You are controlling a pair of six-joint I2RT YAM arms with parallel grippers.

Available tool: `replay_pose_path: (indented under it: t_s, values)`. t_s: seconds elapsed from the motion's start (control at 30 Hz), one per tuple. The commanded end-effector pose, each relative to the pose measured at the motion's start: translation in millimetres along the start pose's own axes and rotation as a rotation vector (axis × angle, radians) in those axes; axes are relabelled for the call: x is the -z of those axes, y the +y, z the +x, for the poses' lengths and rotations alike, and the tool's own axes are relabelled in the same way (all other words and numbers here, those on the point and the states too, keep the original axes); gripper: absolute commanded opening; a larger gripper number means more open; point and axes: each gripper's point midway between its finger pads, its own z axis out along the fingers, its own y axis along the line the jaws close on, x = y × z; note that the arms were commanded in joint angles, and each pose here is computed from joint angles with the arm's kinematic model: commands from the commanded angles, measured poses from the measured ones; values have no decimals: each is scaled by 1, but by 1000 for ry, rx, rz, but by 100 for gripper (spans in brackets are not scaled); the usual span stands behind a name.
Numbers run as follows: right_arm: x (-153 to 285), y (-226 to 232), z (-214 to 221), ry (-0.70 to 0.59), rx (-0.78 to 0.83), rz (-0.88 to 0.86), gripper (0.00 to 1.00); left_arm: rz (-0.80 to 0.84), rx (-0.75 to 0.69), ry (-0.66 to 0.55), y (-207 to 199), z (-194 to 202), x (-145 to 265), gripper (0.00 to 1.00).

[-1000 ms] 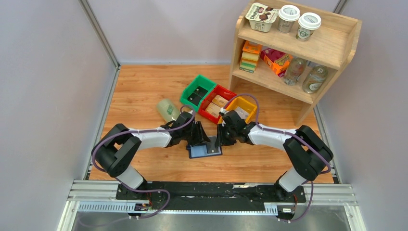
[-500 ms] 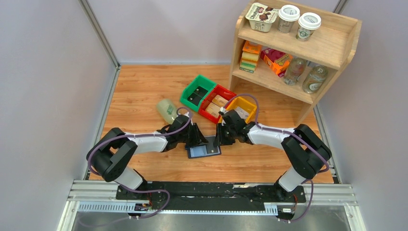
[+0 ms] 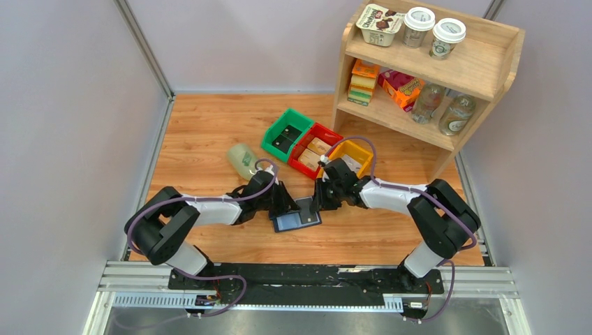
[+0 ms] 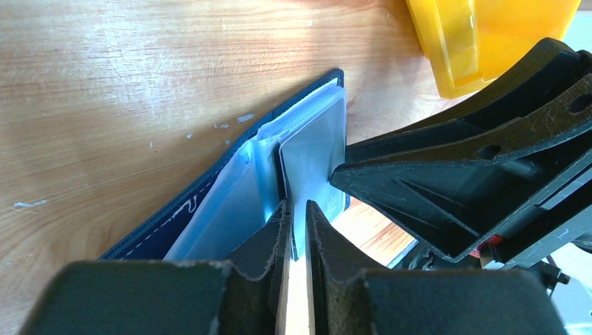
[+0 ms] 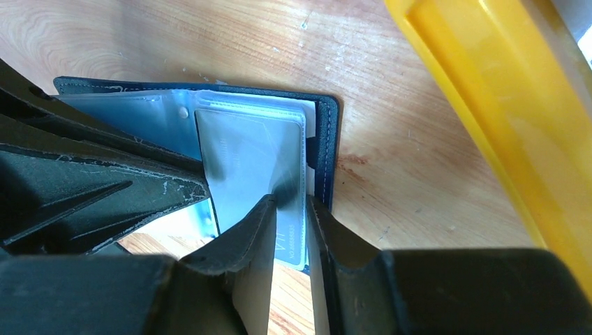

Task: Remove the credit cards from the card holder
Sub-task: Remove the credit card from the card holder.

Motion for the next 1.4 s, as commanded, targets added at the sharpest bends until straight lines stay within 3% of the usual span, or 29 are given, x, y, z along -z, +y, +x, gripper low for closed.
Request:
replay_pose_path:
  t_s: [0.0, 0.13, 0.33, 0.5, 0.77, 0.87, 1.0, 1.1, 1.37]
  values:
    - [-14, 6, 18, 54, -5, -54, 25, 211, -79, -22, -58, -2, 11, 15]
    - [-17, 2, 18, 60, -10, -30, 22, 147, -92, -44, -46, -5, 13, 0]
    - [-14, 1, 17, 56, -7, -17, 9, -9, -91, -48, -3, 3, 19, 0]
    - [-9, 5, 10, 42, 11, -14, 6, -93, -88, -57, 17, 6, 28, 0]
    - [-3, 11, 4, 29, 24, -21, 6, -181, -63, -103, 38, 4, 42, 19]
    - [-2, 12, 3, 26, 33, -20, 6, -237, -71, -81, 49, 9, 47, 22]
    - [-1, 14, 3, 36, 40, -29, 10, -276, -45, -60, 61, 16, 48, 25]
    - [2, 20, 1, 37, 47, -37, 23, -290, -57, -49, 66, 18, 48, 10]
    - [16, 35, -20, -26, 85, -23, 33, -307, -55, -39, 72, 21, 46, 7]
